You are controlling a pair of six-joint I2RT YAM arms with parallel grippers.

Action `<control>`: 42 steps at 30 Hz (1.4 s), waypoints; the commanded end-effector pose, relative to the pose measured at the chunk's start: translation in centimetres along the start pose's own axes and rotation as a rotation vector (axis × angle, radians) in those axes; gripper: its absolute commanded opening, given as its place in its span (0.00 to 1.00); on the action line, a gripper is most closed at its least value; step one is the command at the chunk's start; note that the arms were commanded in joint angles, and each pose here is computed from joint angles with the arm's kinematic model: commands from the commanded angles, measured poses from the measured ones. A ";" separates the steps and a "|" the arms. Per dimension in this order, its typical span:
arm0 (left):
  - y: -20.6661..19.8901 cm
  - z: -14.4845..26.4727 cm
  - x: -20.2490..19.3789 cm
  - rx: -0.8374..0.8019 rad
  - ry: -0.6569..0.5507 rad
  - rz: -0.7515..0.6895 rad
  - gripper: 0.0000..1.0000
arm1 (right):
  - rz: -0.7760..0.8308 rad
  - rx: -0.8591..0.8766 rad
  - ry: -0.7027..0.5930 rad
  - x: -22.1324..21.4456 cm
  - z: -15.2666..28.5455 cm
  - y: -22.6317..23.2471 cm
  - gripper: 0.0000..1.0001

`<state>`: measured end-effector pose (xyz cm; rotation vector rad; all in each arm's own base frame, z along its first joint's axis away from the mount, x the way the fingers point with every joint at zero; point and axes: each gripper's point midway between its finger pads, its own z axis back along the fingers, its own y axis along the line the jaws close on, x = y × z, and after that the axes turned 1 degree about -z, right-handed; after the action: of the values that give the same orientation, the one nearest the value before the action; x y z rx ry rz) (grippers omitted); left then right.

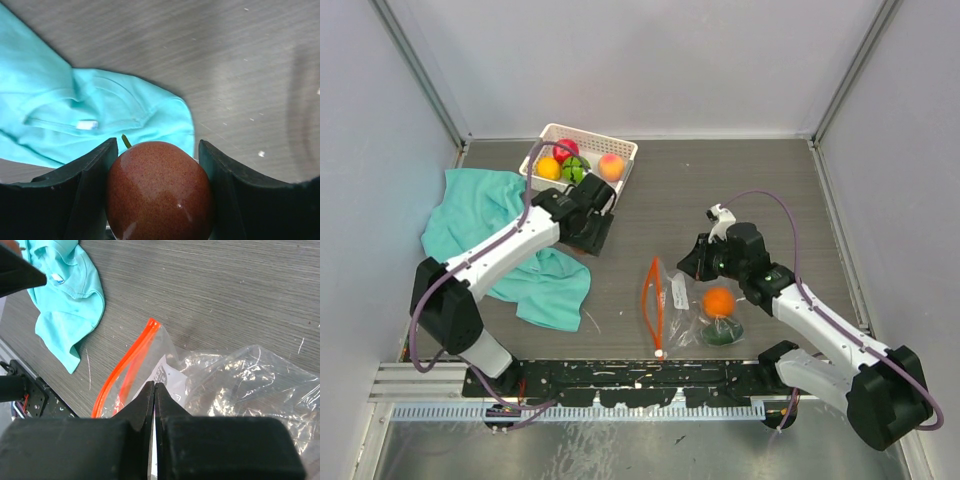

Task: Open the zip-top bag and remove the fake food
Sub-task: Place the fake fruit in the bin.

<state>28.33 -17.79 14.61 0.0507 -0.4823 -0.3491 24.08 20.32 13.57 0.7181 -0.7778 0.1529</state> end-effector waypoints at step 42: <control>16.6 -12.0 18.9 0.187 -0.368 0.503 0.38 | 0.088 0.148 -0.139 3.5 0.3 3.1 0.13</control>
<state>53.01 -9.13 12.95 0.1668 -0.8288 0.0896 24.49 21.64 16.13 0.8143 -0.8679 0.2170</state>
